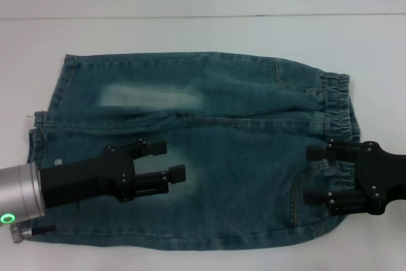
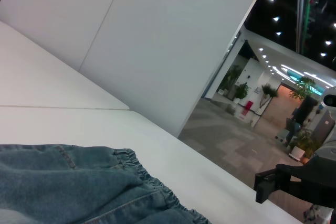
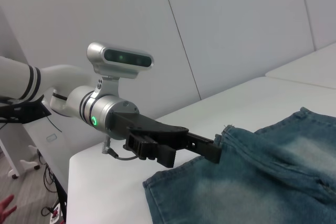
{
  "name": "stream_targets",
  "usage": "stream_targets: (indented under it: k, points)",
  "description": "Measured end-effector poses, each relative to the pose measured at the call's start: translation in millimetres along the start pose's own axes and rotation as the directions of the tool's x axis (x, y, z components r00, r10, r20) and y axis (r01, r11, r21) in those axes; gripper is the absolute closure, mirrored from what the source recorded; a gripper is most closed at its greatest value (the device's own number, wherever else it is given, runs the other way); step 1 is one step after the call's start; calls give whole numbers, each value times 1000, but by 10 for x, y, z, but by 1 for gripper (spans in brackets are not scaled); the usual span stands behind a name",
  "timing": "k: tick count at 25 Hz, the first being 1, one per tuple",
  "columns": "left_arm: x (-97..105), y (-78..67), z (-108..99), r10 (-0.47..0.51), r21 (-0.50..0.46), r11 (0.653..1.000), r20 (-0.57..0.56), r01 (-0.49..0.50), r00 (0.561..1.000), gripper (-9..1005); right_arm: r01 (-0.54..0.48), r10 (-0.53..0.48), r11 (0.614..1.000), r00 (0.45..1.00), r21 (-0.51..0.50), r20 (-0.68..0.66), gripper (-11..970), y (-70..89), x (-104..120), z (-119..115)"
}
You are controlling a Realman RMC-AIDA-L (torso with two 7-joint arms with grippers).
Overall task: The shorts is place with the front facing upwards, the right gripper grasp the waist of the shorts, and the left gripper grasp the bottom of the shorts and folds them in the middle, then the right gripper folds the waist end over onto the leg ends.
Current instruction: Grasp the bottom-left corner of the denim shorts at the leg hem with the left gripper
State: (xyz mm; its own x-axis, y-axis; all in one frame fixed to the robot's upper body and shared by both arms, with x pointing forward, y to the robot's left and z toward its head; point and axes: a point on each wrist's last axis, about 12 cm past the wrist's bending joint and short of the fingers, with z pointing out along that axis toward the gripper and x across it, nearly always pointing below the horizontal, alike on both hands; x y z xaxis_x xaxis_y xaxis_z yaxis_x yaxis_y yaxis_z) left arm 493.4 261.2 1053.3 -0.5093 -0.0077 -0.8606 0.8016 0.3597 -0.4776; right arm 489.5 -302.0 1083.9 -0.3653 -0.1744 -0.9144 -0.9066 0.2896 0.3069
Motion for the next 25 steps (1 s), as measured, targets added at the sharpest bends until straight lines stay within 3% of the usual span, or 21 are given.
stream_targets:
  k: [9, 12, 20, 25]
  points:
    - [9, -14, -6, -3, 10, 1000, -3, 3, 1000, 122, -5, 5, 1000, 1000, 0, 3, 28, 1, 8, 5]
    - [21, -19, -94, -9, 1, 1000, -12, 9, 1000, 121, -9, 9, 1000, 1000, -2, 16, 28, 7, 11, 9]
    - [121, -163, -952, -60, -210, 975, 58, 71, 997, 120, -25, 25, 1000, 999, 0, 29, 28, 25, 53, 17]
    - [210, -295, -1369, -80, -305, 948, 64, 96, 995, 121, -29, 30, 999, 999, -21, 34, 28, 34, 35, 22]
